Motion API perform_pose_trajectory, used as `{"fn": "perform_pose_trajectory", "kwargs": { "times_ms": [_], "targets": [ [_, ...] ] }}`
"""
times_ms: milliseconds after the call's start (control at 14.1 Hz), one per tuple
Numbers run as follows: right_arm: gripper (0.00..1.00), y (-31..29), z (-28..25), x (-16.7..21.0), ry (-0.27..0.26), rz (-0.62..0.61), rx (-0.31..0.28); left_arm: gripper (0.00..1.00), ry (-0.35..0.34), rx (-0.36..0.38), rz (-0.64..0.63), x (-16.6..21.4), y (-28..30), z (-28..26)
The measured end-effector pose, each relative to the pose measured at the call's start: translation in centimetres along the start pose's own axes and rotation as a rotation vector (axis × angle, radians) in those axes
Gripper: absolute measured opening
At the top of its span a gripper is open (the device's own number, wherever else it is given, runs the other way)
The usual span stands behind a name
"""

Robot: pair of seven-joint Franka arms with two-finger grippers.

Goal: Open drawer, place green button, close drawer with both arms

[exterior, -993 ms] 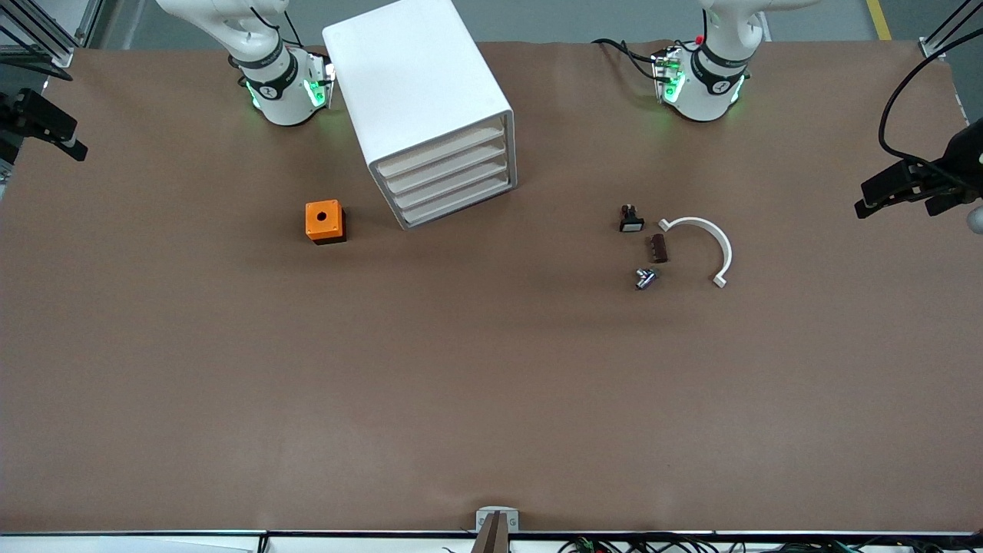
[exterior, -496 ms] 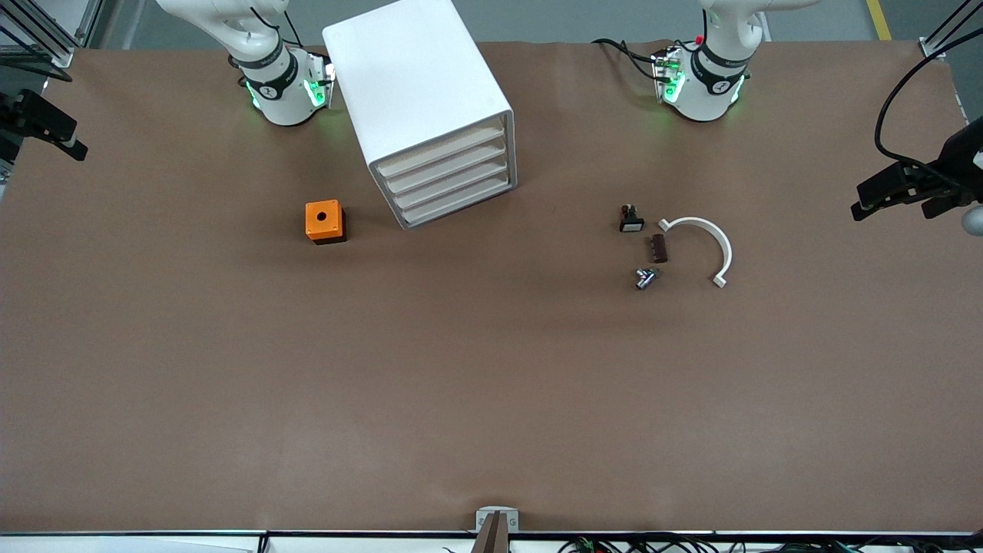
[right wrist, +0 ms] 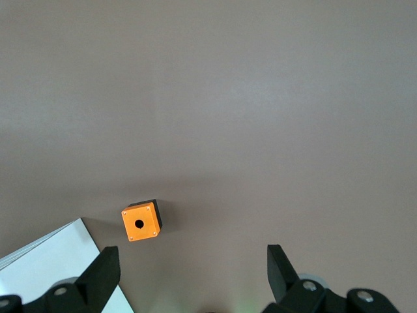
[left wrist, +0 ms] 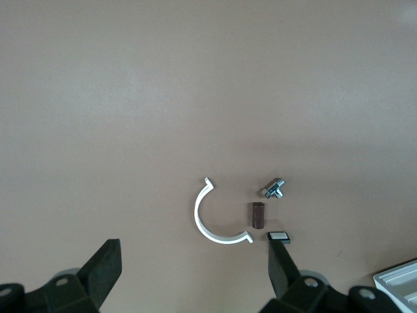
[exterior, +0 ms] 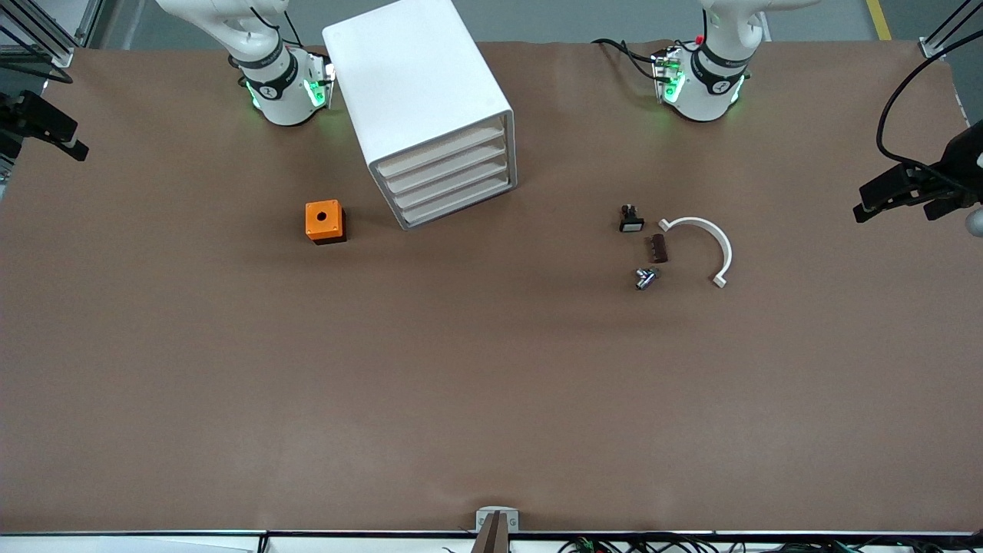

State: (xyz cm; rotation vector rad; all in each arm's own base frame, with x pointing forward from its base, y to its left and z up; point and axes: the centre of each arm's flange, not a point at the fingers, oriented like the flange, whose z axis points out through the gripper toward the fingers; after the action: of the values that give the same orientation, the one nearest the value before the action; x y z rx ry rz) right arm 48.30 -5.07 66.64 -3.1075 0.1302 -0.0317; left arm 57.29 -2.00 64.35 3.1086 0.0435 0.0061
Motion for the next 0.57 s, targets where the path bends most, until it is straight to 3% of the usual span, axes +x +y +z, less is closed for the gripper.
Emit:
{"fn": "perform_pose_trajectory", "kwargs": {
  "times_ms": [567],
  "targets": [
    [1.00,-0.03,0.01,-0.01,-0.001,0.018,0.000,1.00,-0.004,0.000,0.005,0.02,0.25,0.21]
  ]
}}
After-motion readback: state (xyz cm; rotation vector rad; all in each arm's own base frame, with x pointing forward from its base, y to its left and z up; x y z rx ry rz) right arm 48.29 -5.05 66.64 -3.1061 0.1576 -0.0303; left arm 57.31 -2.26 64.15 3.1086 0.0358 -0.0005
